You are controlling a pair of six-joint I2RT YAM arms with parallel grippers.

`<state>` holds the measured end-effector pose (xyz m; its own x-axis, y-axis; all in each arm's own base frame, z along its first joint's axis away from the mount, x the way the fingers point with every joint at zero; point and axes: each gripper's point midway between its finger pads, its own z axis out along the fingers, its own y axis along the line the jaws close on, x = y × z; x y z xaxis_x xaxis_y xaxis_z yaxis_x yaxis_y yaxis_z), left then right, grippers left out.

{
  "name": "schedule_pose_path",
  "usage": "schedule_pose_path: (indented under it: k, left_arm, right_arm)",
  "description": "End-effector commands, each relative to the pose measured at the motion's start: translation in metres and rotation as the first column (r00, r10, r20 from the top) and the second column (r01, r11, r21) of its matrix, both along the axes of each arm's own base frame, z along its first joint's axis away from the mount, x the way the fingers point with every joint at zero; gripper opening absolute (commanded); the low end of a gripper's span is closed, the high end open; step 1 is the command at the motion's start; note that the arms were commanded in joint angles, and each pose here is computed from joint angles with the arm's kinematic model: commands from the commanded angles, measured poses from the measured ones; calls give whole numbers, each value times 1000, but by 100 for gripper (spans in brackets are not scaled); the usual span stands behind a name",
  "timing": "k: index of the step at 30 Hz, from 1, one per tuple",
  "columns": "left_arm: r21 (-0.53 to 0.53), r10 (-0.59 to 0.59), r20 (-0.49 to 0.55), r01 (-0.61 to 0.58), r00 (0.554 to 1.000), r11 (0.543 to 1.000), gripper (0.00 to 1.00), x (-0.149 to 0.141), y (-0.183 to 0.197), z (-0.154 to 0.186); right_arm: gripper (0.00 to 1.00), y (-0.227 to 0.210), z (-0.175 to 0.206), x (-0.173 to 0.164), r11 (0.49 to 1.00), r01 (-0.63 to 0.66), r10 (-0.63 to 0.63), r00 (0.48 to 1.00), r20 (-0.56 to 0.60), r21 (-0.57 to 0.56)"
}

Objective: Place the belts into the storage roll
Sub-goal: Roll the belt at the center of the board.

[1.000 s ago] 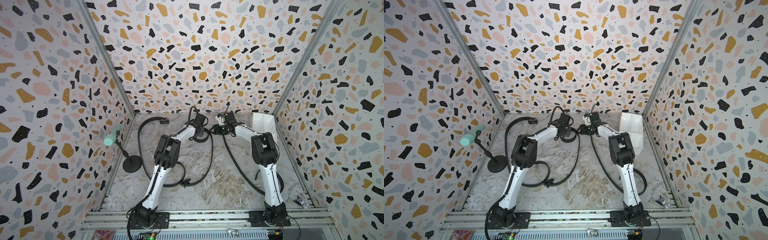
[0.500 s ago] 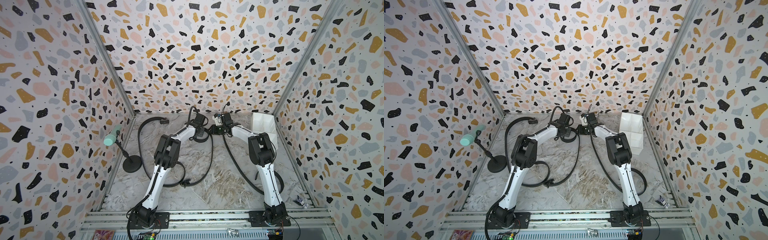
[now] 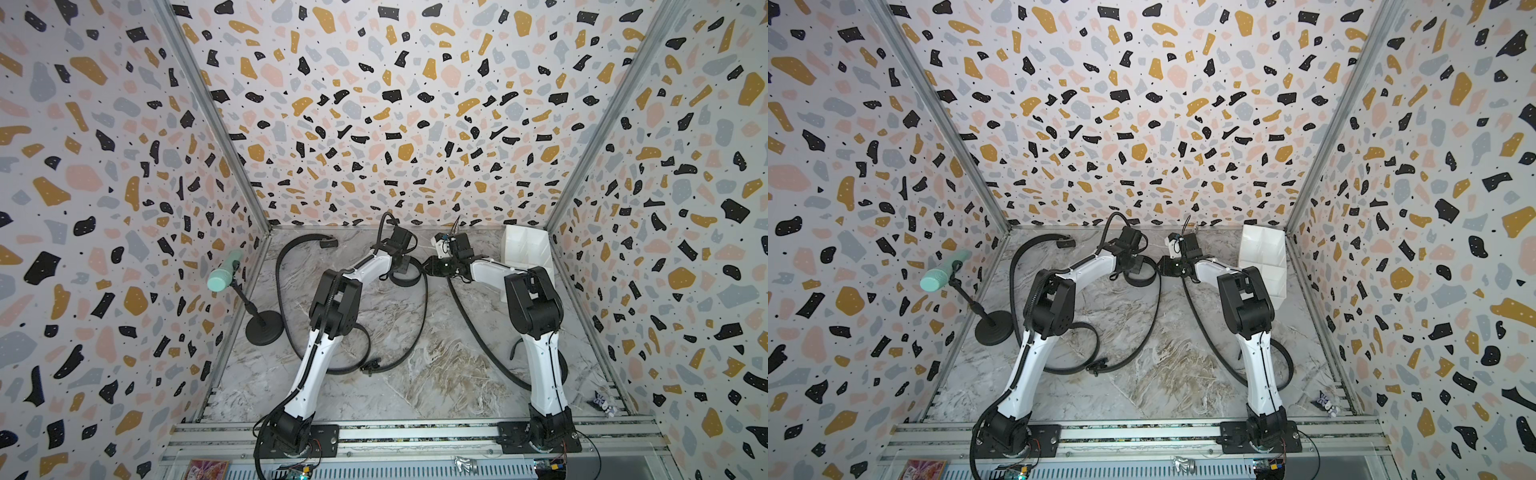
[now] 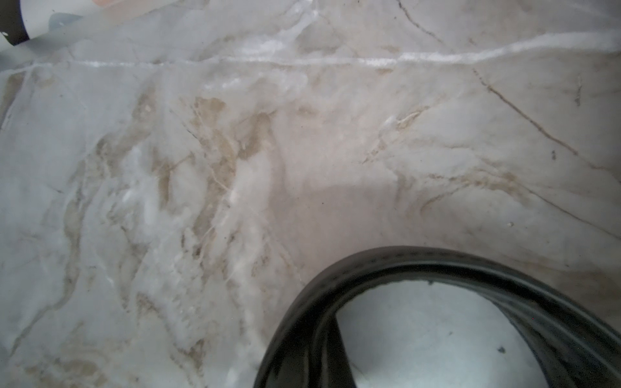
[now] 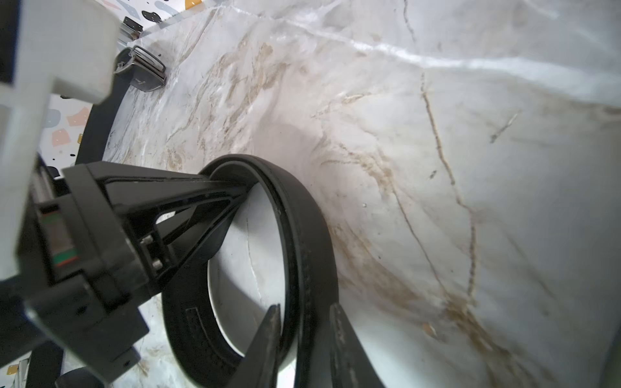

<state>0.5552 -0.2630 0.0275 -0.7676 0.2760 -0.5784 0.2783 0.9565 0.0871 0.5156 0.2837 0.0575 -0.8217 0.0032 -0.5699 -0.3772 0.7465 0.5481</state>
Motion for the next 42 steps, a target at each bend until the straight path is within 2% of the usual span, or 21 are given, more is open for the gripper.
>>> schedule_pose_path:
  k: [1,7,14,20,27,36,38,42]
  left_arm:
    - [23,-25,-104,28,994,999,0,-17,-3,-53]
    - [31,-26,-105,29,994,999,0,-18,-2,-53]
    - [34,-27,-105,31,994,999,0,-19,-2,-53]
    - [35,-26,-105,30,994,999,0,-20,-1,-53]
    - [28,-30,-103,33,994,999,0,-20,-3,-52]
    - [20,-35,-98,37,995,999,0,-19,-7,-51]
    - [17,-33,-97,35,995,999,0,-18,-8,-51]
    - [9,-31,-86,32,996,999,0,-15,-11,-49]
  right_arm:
    - [30,-6,17,-3,1000,5,-5,1000,5,6]
    - [39,-5,36,-4,999,7,-8,999,39,32]
    - [41,-9,47,-4,999,20,-22,998,64,35]
    - [41,-10,35,-3,999,29,-30,999,42,21]
    - [31,-10,10,1,999,32,-32,999,5,-23]
    - [29,-1,-4,5,996,16,-16,1000,-9,-88]
    - [25,-4,-10,4,993,27,-29,999,-17,-112]
    - [7,-14,-12,-1,987,54,-59,998,-29,-153]
